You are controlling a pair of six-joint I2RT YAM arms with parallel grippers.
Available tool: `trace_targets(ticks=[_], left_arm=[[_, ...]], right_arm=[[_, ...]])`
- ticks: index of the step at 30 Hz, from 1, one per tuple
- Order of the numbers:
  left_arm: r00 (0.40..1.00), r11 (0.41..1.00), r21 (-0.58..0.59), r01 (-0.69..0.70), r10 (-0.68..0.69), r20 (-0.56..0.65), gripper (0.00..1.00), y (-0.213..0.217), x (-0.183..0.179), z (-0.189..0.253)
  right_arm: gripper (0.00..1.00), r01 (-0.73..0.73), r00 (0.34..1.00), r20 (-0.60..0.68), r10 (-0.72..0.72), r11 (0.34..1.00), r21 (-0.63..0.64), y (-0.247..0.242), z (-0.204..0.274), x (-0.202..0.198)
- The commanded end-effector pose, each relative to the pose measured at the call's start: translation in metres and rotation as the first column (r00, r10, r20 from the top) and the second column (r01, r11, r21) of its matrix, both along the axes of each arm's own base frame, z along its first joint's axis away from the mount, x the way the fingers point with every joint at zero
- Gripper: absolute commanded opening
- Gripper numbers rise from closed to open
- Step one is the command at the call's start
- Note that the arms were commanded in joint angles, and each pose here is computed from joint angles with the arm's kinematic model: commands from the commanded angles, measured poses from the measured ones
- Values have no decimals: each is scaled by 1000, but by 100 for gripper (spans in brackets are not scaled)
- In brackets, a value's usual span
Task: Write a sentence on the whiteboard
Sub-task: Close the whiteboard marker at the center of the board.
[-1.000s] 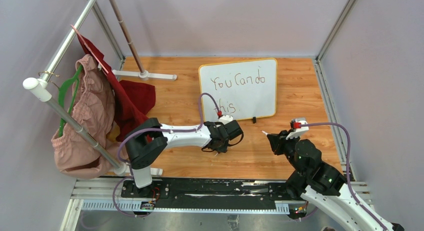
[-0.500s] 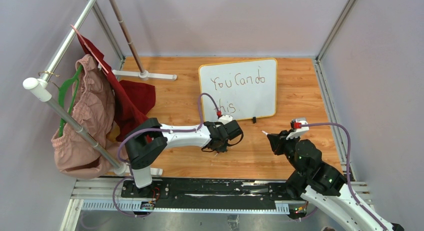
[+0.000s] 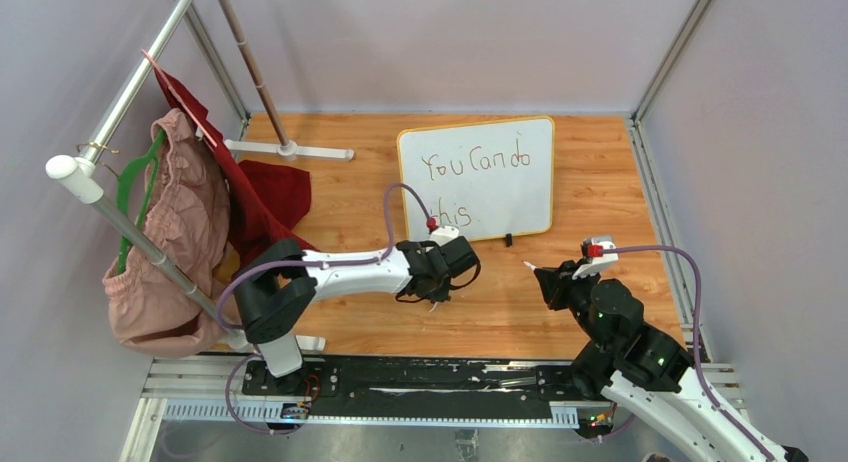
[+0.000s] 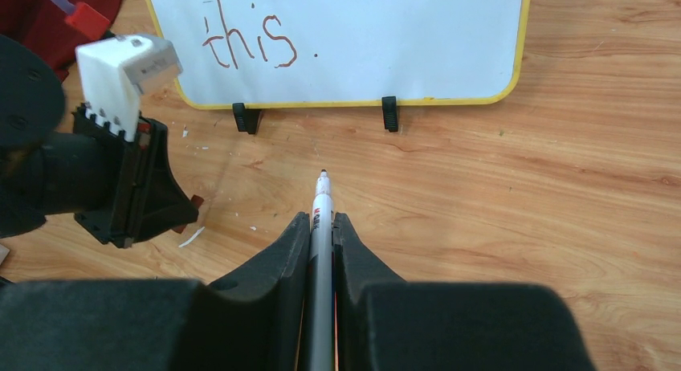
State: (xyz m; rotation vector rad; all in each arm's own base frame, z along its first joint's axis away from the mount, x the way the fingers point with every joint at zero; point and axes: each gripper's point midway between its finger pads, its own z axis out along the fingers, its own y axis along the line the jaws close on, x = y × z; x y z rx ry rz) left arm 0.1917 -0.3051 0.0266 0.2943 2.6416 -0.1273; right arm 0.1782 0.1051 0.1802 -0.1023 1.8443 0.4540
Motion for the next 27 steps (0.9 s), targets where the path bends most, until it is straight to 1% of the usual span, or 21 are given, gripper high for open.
trace_targets(ticks=[1,4,6,9,12,14,17,20,22,24,25,27], left_arm=[[997,995,-100,-25,31,67,0,1,11,44],[992,976,-216,-9,36,120,0,-3,16,85],[984,947,-320,18,39,172,0,-5,19,121],[959,880,-468,83,57,277,0,-4,28,183],[924,787,-592,173,78,374,0,-1,32,239],[892,723,-651,233,107,439,0,1,33,274],[846,640,-703,309,152,511,0,7,32,322],[800,567,-728,385,189,570,0,12,28,364],[770,523,-740,422,225,598,0,17,25,390],[741,492,-742,456,251,622,0,23,21,412],[716,464,-740,487,273,642,0,27,18,428],[672,427,-730,534,309,673,0,36,12,450]], right_arm=[[0,2,1000,13,-2,1000,17,0,3,0],[0,-5,1000,17,4,1000,19,0,6,-2],[0,-10,1000,25,10,1000,21,0,9,-2],[0,-24,998,59,23,999,23,2,20,0],[0,-44,992,120,40,999,28,7,40,4],[0,-58,984,173,50,998,39,13,60,8],[0,-93,966,245,80,995,44,28,90,19],[0,-131,937,332,105,990,57,45,131,28],[0,-148,904,414,109,987,64,56,164,32],[0,-153,860,500,102,986,62,64,196,34],[0,-156,838,538,96,986,67,67,212,32],[0,-160,782,617,90,985,60,74,242,29]])
